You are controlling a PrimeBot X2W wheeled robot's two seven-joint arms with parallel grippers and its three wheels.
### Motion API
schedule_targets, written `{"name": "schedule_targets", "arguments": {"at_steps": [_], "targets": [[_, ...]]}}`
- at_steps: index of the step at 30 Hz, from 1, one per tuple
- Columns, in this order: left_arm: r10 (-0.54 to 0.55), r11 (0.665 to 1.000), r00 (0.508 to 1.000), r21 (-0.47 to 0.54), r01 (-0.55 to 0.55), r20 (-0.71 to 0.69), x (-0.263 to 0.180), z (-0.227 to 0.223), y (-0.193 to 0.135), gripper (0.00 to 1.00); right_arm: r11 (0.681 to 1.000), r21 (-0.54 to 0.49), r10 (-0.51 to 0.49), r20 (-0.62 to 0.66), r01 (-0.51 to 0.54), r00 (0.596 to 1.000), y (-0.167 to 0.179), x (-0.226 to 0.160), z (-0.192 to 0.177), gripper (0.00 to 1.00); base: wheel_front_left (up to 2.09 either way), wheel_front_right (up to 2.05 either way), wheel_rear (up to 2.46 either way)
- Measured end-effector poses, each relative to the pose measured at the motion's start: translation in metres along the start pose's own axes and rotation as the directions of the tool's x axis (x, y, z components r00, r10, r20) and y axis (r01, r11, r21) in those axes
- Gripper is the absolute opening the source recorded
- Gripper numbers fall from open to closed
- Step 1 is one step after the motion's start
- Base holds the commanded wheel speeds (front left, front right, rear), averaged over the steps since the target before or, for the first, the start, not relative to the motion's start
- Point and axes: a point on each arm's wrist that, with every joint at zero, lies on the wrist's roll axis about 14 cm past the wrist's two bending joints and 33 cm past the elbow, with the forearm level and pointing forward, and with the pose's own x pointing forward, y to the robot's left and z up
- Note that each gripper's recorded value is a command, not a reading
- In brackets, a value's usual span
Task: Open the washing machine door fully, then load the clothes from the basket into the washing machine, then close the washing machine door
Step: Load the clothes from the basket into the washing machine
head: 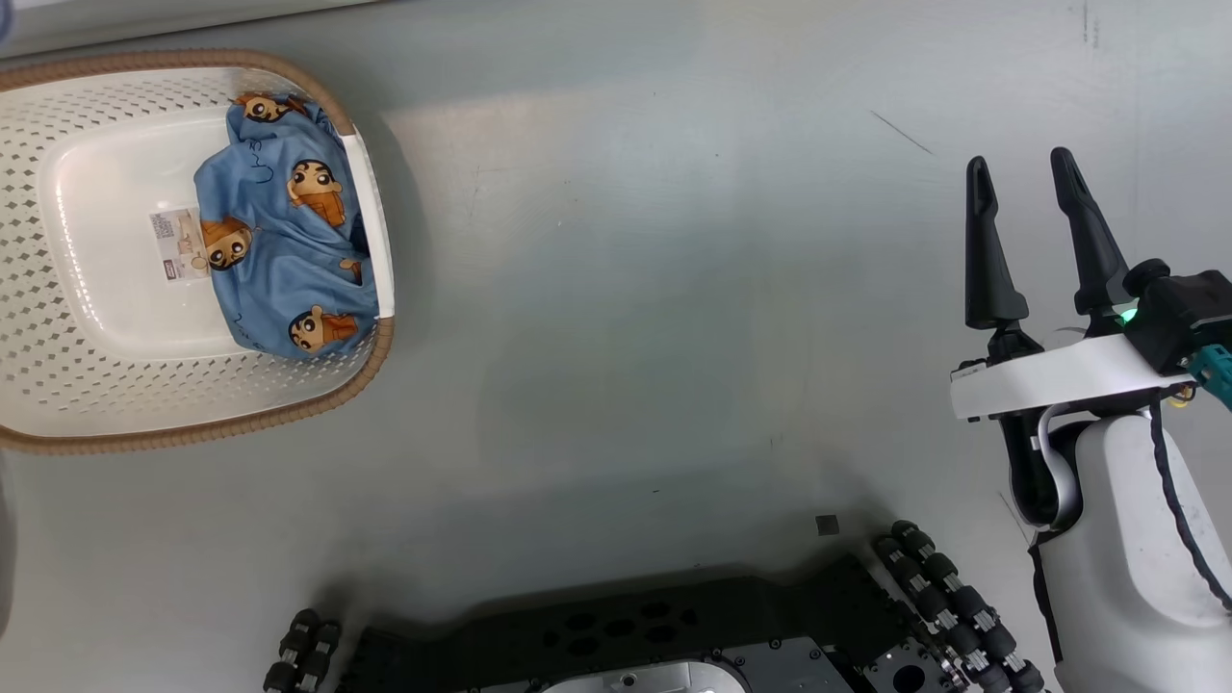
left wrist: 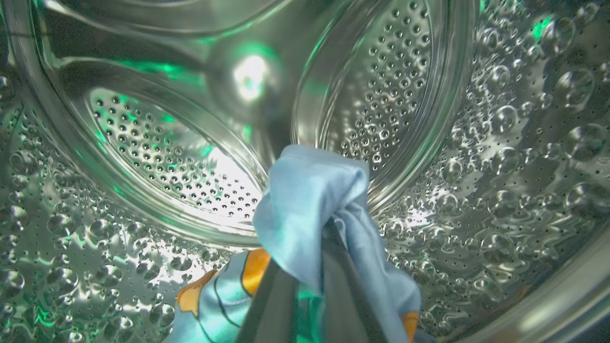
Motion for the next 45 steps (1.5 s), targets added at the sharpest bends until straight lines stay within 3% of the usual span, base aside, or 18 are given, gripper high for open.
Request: {"name": "schedule_targets", "arguments": {"at_steps": [7, 24, 45], "targets": [[0.02, 0.999, 0.998, -0.036, -0.022, -0.059, -0.007, -0.015, -0.002, 1.0, 1.0, 0.006, 0.005, 0.022, -0.005, 1.0, 0.002, 0.005, 0.007, 1.0, 0.0, 0.0, 0.0], [0.077, 0.993, 0.995, -0.089, -0.081, -0.057, -0.03, 0.009, 0.01, 1.0, 1.0, 0.01, 0.025, 0.095, -0.026, 0.995, 0.012, 0.006, 0.035, 1.0, 0.0, 0.0, 0.0], [0.084, 0.993, 0.992, -0.079, -0.092, -0.097, -0.087, 0.015, 0.008, 1.0, 0.998, 0.015, 0.056, 0.183, -0.059, 0.982, 0.025, -0.003, 0.071, 1.0, 0.0, 0.0, 0.0]]}}
